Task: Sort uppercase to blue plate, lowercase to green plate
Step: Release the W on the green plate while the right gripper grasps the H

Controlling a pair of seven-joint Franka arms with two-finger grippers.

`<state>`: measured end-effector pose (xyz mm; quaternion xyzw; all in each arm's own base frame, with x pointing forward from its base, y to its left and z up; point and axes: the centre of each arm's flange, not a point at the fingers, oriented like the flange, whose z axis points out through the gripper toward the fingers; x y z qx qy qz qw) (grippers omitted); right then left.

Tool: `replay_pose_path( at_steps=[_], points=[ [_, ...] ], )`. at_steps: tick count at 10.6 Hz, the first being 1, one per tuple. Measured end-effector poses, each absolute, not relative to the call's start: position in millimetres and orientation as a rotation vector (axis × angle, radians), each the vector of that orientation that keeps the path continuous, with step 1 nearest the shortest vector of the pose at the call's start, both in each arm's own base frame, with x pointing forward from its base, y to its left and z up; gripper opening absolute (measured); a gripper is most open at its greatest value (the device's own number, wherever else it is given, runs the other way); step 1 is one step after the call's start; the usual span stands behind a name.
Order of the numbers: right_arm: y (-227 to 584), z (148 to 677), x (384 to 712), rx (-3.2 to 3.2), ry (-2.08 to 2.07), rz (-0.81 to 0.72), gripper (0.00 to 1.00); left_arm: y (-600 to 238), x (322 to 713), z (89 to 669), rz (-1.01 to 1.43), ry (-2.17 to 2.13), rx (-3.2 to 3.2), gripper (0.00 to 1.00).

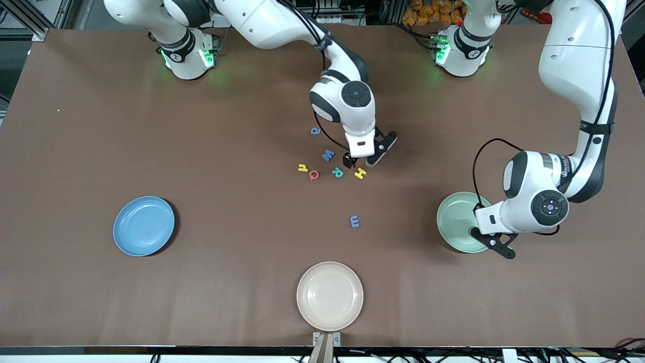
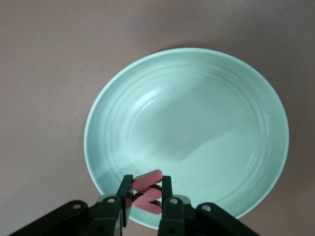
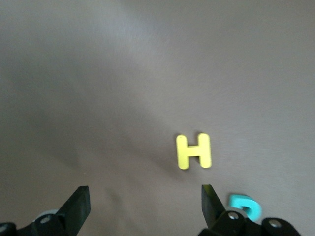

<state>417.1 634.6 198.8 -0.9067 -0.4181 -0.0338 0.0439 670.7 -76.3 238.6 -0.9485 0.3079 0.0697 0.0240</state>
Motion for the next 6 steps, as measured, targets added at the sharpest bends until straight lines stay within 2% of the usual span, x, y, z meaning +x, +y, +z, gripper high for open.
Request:
replay_pose_path(
  at_steps=[1, 2, 3, 5, 6],
  points=[
    [633.6, 191.1, 420.2, -2.781, -1.278, -0.106, 1.00, -80.3, 669.7, 236.8, 0.217, 0.933, -2.968, 0.28],
    [630.4, 191.4, 427.4, -2.789, -1.268, -0.116, 1.00, -82.9, 669.0, 235.1, 0.217, 0.911, -3.003, 0.34],
    [627.3, 194.7, 435.1, -2.794, -1.257, -0.129, 1.00, -84.0, 669.0, 234.2, 0.213, 0.892, -3.033, 0.36],
    [623.8, 198.2, 444.0, -2.798, -1.246, -0.144, 1.00, -84.3, 670.9, 236.7, 0.198, 0.875, -3.054, 0.61],
    [622.1, 195.9, 446.1, -2.803, -1.246, -0.147, 1.00, -84.3, 673.3, 240.2, 0.184, 0.873, -3.055, 0.78]
  ],
)
